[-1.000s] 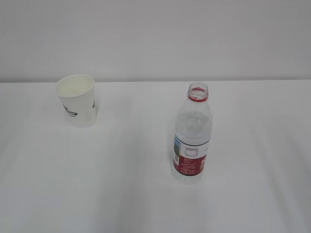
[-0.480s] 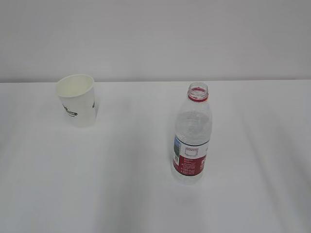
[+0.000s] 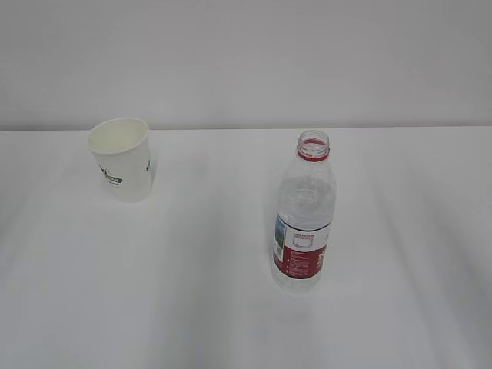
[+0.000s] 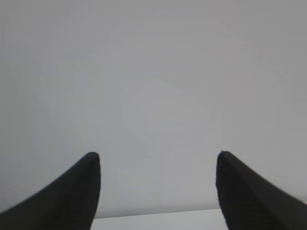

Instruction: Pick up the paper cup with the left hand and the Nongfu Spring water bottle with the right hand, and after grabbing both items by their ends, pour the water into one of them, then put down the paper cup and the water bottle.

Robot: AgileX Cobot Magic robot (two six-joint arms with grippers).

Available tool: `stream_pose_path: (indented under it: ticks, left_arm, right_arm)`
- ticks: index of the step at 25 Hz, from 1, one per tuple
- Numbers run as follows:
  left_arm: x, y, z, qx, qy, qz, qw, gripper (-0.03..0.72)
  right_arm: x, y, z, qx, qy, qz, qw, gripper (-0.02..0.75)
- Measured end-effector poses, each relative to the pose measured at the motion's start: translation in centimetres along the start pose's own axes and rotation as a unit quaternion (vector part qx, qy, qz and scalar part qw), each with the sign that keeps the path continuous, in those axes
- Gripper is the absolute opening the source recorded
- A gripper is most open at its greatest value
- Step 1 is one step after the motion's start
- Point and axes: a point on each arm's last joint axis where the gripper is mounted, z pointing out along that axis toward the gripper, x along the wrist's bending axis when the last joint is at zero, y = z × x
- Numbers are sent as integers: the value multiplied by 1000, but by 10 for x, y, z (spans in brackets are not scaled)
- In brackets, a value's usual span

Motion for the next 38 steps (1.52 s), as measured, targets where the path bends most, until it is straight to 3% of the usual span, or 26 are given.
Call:
stream_pose_path:
  ticks: [17,27,38]
  left_arm:
    - [-2,-41,65,23,-2,4,1000,547]
    - [-3,-59,89,26,-2,4,1000,541]
    - [-6,-97,113,64,-4,4,998,540]
  right_arm:
    - [2,0,64,-1,15,2,1000,535]
    - [6,-24,95,16,23,13,1000,534]
    - [11,-54,121,45,32,19,998,535]
